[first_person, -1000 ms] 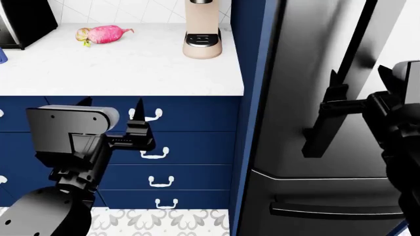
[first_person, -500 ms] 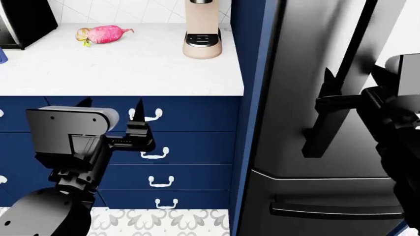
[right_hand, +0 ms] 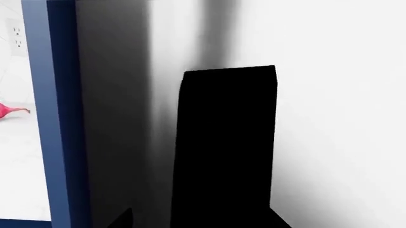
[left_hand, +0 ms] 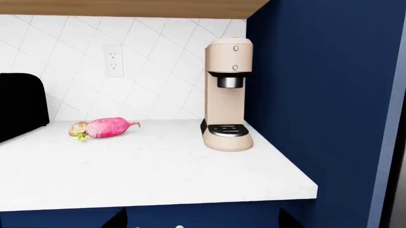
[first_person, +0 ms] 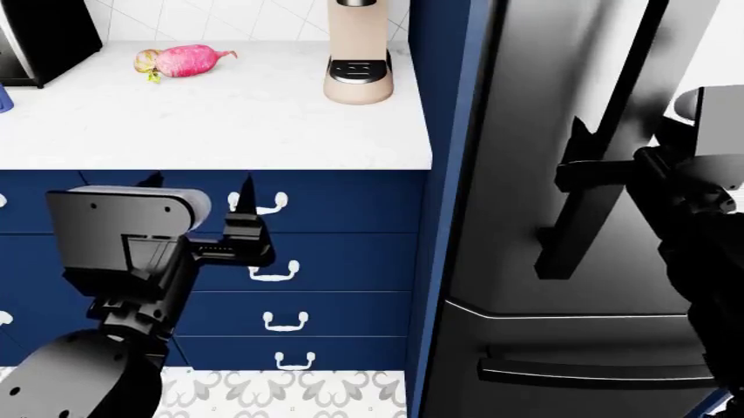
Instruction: Open the fridge door
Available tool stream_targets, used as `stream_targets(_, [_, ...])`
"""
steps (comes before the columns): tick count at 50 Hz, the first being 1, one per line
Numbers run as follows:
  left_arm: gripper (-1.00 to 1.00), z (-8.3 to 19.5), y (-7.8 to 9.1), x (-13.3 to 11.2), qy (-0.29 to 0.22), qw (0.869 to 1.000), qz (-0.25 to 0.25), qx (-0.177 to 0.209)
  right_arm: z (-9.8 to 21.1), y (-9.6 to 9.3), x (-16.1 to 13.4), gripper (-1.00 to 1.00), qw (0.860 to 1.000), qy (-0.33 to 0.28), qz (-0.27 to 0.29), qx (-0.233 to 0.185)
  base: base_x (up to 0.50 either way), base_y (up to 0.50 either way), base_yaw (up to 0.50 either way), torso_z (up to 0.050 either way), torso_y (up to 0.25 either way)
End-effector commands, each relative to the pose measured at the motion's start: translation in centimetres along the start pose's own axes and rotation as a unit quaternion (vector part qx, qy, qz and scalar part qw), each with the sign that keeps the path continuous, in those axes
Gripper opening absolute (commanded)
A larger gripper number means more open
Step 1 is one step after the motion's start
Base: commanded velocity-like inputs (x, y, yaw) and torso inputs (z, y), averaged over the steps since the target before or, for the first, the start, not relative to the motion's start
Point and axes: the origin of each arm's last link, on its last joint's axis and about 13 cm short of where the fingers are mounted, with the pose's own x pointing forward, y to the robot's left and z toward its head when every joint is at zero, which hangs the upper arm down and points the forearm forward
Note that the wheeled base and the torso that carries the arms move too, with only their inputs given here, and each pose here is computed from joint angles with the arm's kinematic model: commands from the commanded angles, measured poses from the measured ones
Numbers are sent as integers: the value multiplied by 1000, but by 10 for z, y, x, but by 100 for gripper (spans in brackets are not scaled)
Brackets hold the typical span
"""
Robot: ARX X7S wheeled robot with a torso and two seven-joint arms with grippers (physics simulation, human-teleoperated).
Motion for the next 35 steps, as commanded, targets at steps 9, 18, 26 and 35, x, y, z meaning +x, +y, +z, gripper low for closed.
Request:
stream_targets(9, [100, -1, 0, 1, 2, 1000, 0, -3, 1, 2, 6, -100, 1000, 11, 5, 2, 2, 0, 1, 0, 0])
stream_targets(18, [100, -1, 0, 1, 2, 1000, 1, -3, 0, 3, 4, -100, 1000, 11, 6, 2, 1, 1, 3, 0, 0])
stream_targets(26, [100, -1, 0, 1, 2, 1000, 1, -3, -1, 3, 2, -100, 1000, 9, 9, 5, 0, 1, 2, 0, 0])
stream_targets(35, [100, -1, 0, 1, 2, 1000, 1, -3, 2, -1, -13, -100, 999, -17, 17, 25, -1, 2, 1, 0, 0])
